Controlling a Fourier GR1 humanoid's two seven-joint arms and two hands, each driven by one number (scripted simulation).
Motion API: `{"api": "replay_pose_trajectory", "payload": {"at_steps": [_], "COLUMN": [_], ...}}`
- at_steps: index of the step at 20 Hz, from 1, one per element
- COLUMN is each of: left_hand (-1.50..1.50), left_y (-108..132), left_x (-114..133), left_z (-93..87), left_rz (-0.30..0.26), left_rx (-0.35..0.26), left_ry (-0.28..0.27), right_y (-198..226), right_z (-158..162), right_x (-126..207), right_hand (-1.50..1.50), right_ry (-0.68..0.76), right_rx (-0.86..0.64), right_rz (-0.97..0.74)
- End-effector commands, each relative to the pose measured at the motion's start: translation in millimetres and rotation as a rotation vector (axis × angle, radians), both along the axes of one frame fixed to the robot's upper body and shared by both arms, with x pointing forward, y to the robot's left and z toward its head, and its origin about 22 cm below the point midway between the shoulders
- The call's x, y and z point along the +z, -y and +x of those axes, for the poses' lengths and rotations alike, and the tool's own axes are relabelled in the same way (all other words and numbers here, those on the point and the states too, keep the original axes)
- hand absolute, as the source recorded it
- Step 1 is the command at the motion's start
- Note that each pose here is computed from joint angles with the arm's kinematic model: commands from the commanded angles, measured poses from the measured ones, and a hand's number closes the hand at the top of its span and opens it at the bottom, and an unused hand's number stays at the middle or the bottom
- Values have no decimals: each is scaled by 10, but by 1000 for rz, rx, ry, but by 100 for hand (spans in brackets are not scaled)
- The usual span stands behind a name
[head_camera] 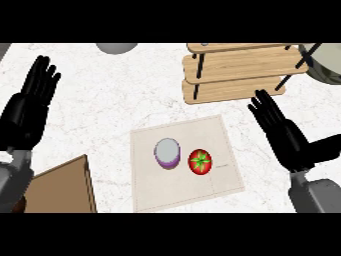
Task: Pick the tomato from the placemat and place it in the tiered shelf
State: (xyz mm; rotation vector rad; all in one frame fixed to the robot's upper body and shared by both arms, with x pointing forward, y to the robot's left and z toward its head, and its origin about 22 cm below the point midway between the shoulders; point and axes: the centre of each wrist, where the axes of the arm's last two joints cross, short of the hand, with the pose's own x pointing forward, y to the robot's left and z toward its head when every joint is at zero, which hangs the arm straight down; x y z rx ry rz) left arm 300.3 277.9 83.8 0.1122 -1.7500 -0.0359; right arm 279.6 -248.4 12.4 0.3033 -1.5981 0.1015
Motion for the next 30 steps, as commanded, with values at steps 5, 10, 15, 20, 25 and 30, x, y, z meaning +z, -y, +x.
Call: {"api": "replay_pose_trajectory", "payload": {"at_steps": [5,10,15,20,25,30], "left_hand": [0,0,0,0,0,0], "left_y": [173,108,253,449,504,623], "left_x": [-389,-456,-642,-679,-621,-759], "left_z": [-74,-136,-201,-188,-177,-145], "left_rz": [155,140,143,157,154,168], "left_rx": [-39,-32,-69,-100,-127,-118], "left_ry": [-94,-142,-188,-179,-186,-187], "right_y": [144,899,136,-293,-514,-347], "right_z": [-116,-445,-705,-925,-1238,-1144], "right_x": [197,-228,-595,-383,-393,7], "right_hand": [-150,150,-150,-150,-150,-150], "right_ry": [-5,-123,-33,128,7,-23], "right_rx": [-466,-767,-1185,-1177,-863,-793], "right_rz": [-154,-479,-380,-237,-395,-528]}}
